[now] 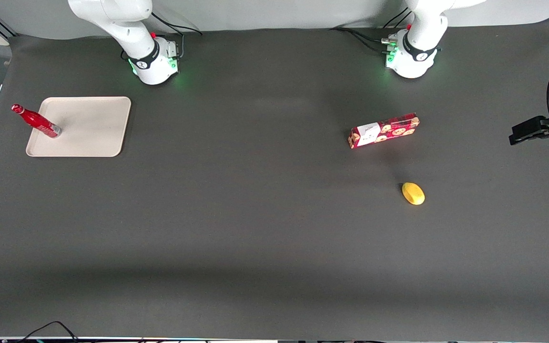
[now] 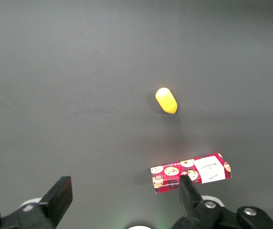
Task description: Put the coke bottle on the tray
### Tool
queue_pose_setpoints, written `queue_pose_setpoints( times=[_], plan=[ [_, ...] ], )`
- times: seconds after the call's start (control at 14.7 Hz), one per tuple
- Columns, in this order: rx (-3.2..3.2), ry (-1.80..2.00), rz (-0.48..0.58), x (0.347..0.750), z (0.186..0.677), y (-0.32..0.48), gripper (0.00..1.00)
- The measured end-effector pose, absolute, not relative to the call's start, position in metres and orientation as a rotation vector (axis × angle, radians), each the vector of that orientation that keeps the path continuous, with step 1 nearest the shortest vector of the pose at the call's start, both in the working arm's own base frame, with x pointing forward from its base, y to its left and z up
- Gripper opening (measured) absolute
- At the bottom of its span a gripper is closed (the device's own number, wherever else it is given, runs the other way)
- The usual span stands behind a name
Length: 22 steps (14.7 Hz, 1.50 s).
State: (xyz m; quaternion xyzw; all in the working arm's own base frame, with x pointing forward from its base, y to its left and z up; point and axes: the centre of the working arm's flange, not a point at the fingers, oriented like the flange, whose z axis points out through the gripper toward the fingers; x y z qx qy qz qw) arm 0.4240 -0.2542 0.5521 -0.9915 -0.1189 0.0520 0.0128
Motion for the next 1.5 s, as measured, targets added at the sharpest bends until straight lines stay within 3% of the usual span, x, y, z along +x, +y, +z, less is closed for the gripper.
queue_pose_setpoints(
  times=[0.27,0.61,1.5],
  plan=[
    [-3.17,-0.213,0.101,0.475,0.621,-0.111,1.0],
    [-3.223,-0.068,0.054,0.513,0.628,-0.005,1.0],
    [-3.148,0.0,0.074,0.532,0.62,0.001,1.0]
  ],
)
